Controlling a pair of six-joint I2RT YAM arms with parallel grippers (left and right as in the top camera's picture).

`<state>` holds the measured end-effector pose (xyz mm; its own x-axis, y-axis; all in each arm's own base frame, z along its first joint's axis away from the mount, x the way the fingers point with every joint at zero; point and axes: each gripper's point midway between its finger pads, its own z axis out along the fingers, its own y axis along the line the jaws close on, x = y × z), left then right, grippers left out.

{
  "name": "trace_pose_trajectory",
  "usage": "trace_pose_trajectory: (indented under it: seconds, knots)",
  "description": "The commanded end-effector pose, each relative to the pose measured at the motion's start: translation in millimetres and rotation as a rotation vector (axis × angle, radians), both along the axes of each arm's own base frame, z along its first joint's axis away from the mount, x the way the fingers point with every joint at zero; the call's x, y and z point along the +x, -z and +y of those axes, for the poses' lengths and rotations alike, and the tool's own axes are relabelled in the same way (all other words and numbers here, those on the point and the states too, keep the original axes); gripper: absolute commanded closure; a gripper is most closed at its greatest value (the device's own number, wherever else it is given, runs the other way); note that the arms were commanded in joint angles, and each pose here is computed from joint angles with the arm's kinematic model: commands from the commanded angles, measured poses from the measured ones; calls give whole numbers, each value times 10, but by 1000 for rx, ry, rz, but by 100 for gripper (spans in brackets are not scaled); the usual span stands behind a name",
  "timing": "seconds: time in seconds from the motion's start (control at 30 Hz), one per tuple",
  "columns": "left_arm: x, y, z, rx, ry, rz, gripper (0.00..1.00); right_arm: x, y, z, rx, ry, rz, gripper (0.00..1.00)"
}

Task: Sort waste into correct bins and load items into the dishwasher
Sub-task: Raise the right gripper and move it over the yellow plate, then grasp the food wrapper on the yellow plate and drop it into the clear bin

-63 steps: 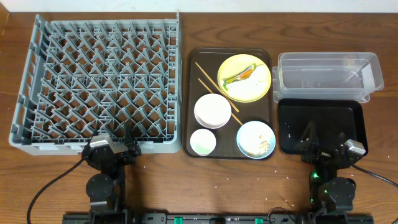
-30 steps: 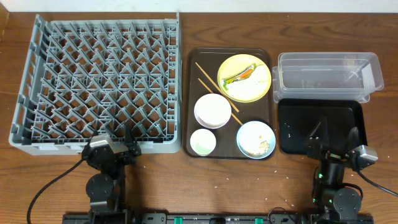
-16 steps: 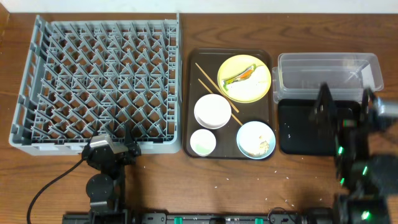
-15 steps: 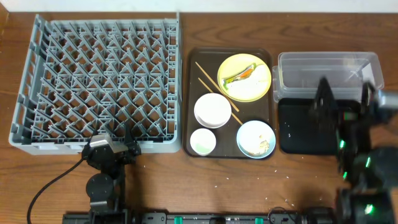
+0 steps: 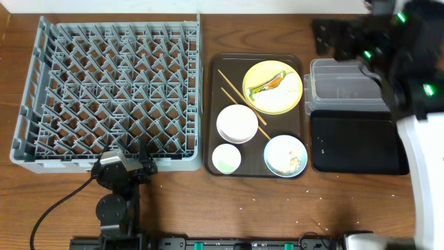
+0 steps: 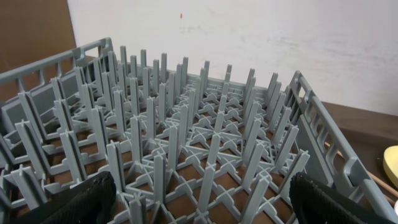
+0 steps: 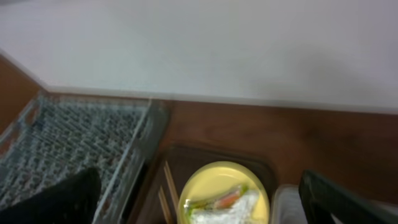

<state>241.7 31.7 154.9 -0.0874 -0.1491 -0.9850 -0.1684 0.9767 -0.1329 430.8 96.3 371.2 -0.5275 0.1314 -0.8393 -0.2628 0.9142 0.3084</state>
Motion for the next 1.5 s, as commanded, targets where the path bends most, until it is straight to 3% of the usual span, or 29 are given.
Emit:
trace_pose_trajectory:
  seconds: [0.0, 0.13, 0.47, 0.5, 0.57, 0.7, 0.83, 1.0, 1.13, 1.47]
  knots:
    - [-2, 182, 19, 10, -7, 46, 10, 199, 141, 349, -2, -93, 84, 1]
    - [-2, 182, 19, 10, -7, 46, 10, 340, 513, 603, -15, -145, 222, 1]
    - [-2, 182, 19, 10, -7, 46, 10, 423, 1052, 1000, 19, -257, 345, 1]
    - [-2, 182, 19, 10, -7, 46, 10, 446, 1107, 1013, 14, -248, 355, 5]
    - [-2, 182, 19, 10, -7, 46, 10, 493, 1241, 980, 36, -149, 417, 3]
    - [-2, 182, 19, 10, -7, 46, 10, 493, 1735, 757, 89, 298, 628, 2]
    - [-2, 182, 19, 10, -7, 46, 10, 441, 2106, 649, 61, 571, 692, 6]
    - [-2, 182, 19, 10, -7, 46, 10, 385, 2647, 671, 10, 643, 802, 3]
    - [-2, 182, 19, 10, -7, 46, 10, 347, 3023, 644, -36, 674, 872, 8]
    - [-2, 182, 19, 10, -7, 46, 10, 319, 3601, 620, -91, 718, 947, 10]
